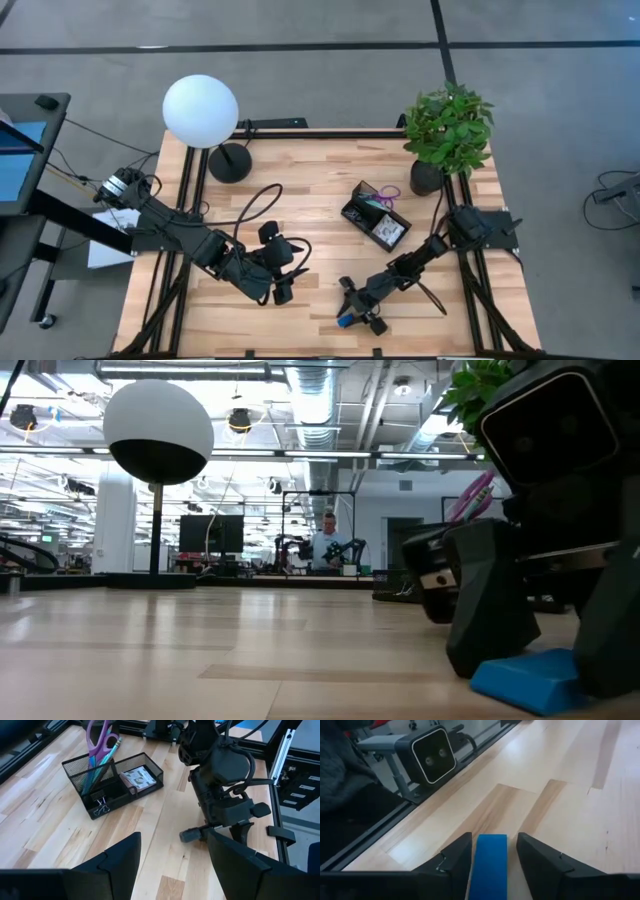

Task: Pick and place office supplies into organizer
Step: Put the blue eraser into the black desk organizer

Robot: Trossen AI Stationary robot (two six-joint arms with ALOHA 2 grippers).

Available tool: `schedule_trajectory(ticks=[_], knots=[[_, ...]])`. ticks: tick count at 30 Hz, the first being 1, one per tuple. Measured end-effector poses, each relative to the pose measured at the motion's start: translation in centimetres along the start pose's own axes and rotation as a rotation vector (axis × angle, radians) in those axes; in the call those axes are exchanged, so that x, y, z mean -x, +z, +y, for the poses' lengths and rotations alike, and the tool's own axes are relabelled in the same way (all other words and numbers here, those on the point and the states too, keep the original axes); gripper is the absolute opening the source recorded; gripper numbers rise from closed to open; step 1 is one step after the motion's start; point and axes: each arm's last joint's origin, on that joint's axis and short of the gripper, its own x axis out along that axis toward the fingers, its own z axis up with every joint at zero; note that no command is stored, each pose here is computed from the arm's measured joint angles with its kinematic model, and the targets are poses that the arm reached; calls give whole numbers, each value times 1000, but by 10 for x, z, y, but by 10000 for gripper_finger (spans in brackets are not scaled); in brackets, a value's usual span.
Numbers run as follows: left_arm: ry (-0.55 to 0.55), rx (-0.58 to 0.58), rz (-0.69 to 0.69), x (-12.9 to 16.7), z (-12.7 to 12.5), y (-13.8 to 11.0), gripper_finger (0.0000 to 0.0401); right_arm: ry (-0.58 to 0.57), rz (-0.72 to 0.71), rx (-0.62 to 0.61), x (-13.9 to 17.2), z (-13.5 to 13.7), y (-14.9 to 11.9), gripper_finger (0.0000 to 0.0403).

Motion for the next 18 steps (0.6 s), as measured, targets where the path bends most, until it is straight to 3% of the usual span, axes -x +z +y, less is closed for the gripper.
schedule_trajectory(ticks=[10,15,18], knots=[[0,0,0,0,0,0,226,-15,-42,52,-5,3,-9,119],[1,-2,3,0,0,0,226,-25,-28,109,-6,12,-11,123],[2,-2,3,0,0,0,226,-86,-27,124,-7,14,-11,125]])
